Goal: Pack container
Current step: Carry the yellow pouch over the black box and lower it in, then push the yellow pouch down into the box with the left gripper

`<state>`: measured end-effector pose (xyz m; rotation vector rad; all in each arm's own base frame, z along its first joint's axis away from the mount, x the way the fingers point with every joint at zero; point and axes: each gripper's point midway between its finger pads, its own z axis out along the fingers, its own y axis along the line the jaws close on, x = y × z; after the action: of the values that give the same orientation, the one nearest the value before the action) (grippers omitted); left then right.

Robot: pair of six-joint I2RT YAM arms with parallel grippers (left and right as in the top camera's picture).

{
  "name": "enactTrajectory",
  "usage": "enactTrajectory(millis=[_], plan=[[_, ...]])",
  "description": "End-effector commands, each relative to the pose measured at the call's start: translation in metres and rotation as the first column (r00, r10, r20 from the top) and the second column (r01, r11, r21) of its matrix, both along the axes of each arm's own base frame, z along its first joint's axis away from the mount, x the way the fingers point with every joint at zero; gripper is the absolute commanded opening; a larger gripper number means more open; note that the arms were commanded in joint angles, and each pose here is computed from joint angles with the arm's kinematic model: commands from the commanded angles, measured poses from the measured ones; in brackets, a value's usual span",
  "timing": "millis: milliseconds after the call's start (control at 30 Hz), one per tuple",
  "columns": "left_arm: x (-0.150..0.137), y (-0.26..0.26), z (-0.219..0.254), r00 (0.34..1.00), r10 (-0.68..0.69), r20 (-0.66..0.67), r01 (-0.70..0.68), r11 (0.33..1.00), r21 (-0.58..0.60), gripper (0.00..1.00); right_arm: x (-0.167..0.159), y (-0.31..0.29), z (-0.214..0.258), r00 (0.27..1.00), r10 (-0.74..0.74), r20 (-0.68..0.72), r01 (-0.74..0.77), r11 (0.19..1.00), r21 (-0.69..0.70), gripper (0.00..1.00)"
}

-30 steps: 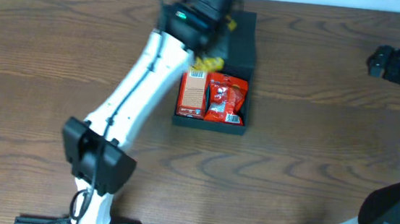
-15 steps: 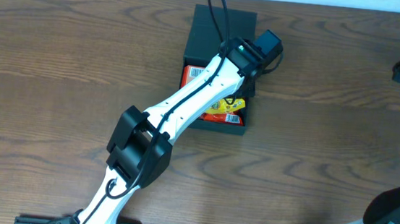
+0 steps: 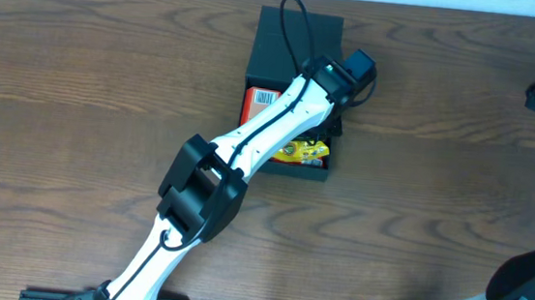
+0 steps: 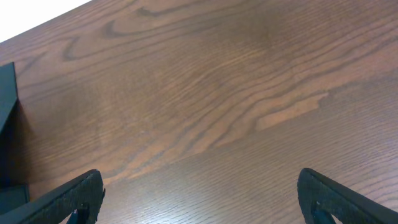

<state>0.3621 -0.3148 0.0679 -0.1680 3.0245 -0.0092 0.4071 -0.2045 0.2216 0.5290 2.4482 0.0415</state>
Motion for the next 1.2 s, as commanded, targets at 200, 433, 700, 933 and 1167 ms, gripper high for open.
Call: enactTrajectory(millis=[200, 433, 700, 933, 1167], plan=[[-0.032, -0.001, -0.064, 0.977, -0.042, -0.211, 0.049, 0.998, 0.029, 0.06, -0.001, -0.004, -0.006, 1.000, -0.024, -0.010, 0.024, 1.000, 0.014, 0.99], [-0.028, 0.005, -0.044, 0.981, -0.035, -0.190, 0.046, 0.998, 0.052, 0.31, -0.002, -0.004, -0.006, 1.000, -0.024, -0.010, 0.024, 1.000, 0.014, 0.99], [0.011, -0.011, 0.055, 0.996, -0.045, 0.076, 0.049, 0.998, -0.047, 0.74, -0.001, -0.004, -0.006, 1.000, -0.023, -0.010, 0.024, 1.000, 0.015, 0.99], [0.029, -0.008, 0.102, 0.968, -0.097, 0.233, 0.108, 0.993, -0.037, 0.44, -0.001, -0.004, -0.006, 1.000, -0.023, -0.010, 0.023, 1.000, 0.015, 0.99], [0.020, -0.001, 0.074, 0.980, -0.113, 0.164, 0.112, 0.994, 0.016, 0.06, -0.002, -0.004, -0.006, 1.000, -0.023, -0.010, 0.024, 1.000, 0.015, 0.99]])
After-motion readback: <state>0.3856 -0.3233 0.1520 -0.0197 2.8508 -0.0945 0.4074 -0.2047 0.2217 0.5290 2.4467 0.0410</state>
